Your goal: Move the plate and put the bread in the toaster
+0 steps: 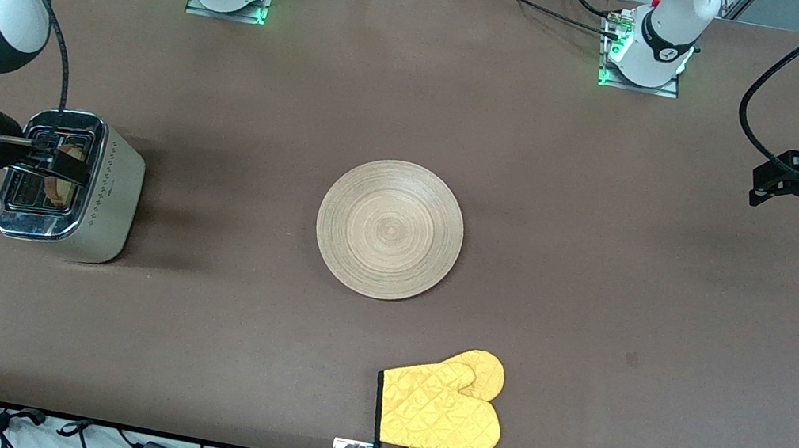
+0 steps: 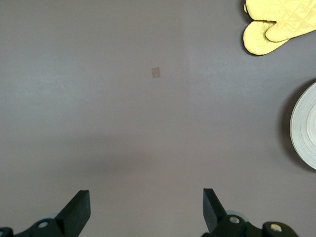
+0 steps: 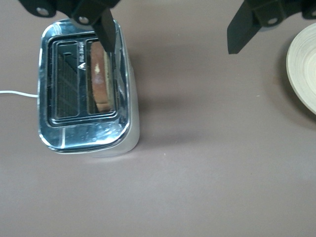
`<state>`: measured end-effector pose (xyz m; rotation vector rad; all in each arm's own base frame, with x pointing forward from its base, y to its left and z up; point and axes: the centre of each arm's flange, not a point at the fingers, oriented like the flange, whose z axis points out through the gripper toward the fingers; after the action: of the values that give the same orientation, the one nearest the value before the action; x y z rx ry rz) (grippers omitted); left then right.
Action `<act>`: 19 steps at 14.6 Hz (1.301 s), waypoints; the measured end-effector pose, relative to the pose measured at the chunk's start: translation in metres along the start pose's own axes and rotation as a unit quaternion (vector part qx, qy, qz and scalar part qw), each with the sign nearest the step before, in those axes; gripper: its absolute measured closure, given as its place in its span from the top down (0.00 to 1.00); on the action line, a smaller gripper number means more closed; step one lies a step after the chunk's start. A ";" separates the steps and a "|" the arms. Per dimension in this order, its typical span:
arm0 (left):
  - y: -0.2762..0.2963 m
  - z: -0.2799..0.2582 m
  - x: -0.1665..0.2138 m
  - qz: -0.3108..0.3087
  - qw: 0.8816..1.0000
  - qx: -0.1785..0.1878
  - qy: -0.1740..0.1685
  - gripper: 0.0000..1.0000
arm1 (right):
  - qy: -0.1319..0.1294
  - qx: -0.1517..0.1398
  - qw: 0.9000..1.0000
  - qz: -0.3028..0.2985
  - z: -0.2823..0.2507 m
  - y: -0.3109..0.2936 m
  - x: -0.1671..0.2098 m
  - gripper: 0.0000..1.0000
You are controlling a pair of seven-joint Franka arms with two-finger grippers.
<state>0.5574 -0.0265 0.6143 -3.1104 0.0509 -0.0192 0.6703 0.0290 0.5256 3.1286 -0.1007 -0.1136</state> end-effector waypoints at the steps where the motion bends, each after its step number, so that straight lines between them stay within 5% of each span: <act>1: 0.000 0.000 0.000 0.000 1.000 0.000 0.000 1.00 | 0.008 0.003 1.000 0.003 -0.009 0.007 0.000 1.00; 5: 0.000 0.000 0.000 0.000 1.000 0.000 0.000 1.00 | 0.034 0.038 0.999 0.011 -0.038 0.041 -0.007 1.00; 10: 0.000 0.000 0.000 0.000 1.000 0.000 0.000 1.00 | 0.054 0.038 0.998 0.003 -0.050 0.072 -0.013 1.00; 19: 0.000 0.001 0.000 0.000 1.000 0.000 -0.001 1.00 | 0.017 0.019 1.000 -0.012 -0.037 0.065 -0.072 1.00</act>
<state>0.5578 -0.0265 0.6136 -3.1105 0.0511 -0.0172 0.5975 -0.0311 0.5687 3.1685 -0.0663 -0.0578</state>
